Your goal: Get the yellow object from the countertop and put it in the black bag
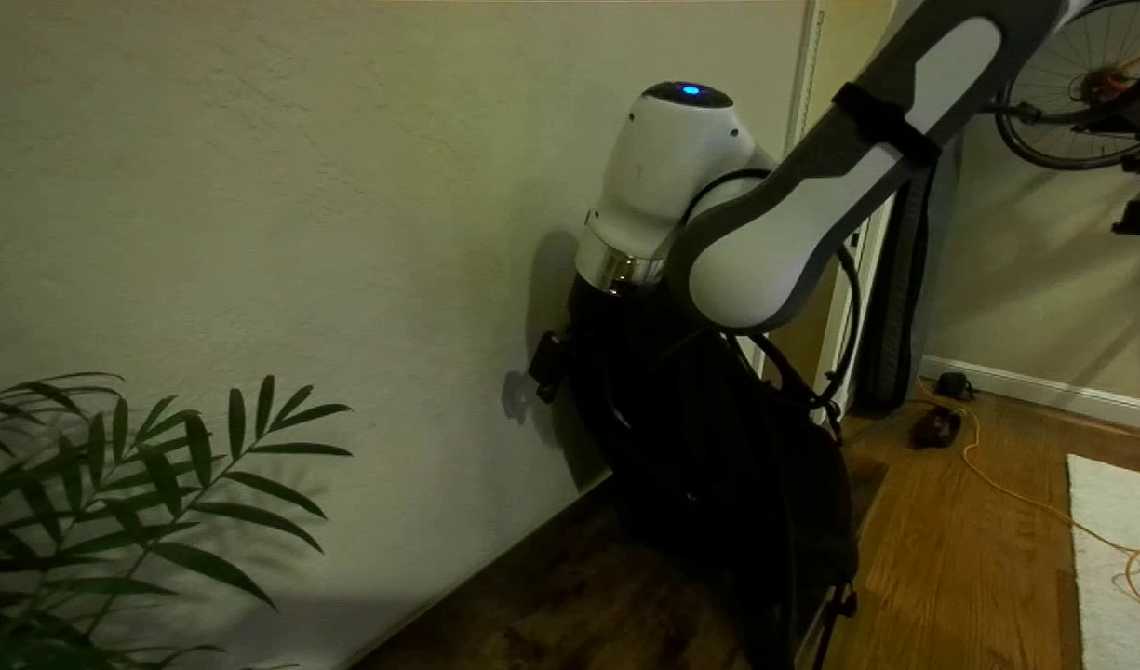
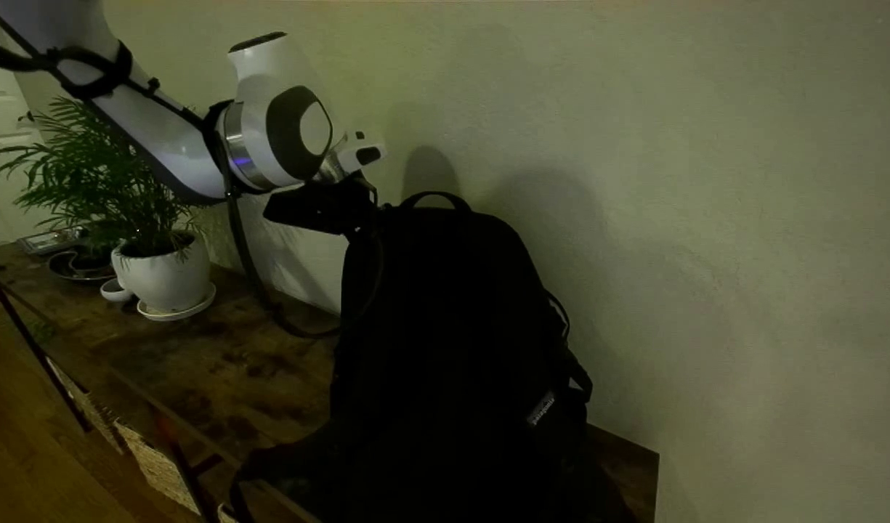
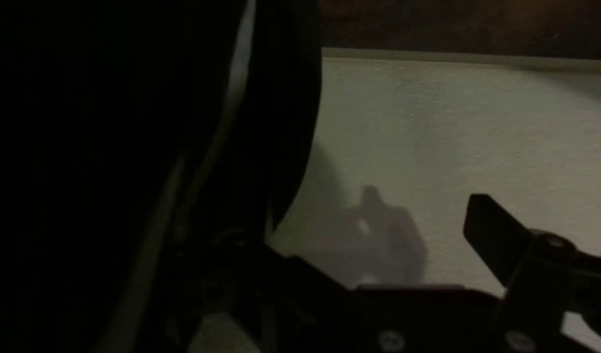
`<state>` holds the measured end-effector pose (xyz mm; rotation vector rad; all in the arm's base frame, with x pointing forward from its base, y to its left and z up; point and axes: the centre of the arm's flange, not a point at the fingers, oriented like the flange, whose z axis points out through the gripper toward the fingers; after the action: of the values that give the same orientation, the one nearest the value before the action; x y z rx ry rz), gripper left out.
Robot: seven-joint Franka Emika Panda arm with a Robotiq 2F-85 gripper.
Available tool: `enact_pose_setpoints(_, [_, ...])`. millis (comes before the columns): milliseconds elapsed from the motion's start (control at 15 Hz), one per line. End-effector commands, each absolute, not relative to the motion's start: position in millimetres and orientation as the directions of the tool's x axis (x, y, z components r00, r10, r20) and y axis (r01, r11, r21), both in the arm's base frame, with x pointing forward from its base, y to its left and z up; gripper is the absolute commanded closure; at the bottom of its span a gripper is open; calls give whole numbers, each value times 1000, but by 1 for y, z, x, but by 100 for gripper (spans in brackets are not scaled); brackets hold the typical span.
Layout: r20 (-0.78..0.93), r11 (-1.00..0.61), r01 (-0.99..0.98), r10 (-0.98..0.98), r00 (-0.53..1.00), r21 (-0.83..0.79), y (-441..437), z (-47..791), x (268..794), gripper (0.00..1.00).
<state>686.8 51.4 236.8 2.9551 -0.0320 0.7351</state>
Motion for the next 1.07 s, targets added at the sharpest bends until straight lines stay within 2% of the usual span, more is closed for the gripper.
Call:
enact_pose_setpoints(0, [470, -998, 39, 54, 881, 41, 72, 252, 684, 0])
enact_pose_setpoints(467, [241, -999, 13, 4, 971, -39, 117, 266, 674, 0])
enact_pose_setpoints(733, [86, -1000, 6, 5, 996, -13, 127, 274, 657, 0])
enact_pose_setpoints(933, [40, -1000, 16, 17, 999, 20, 132, 276, 645, 0])
enact_pose_setpoints(1000, [70, -1000, 18, 19, 997, 1, 130, 263, 661, 0])
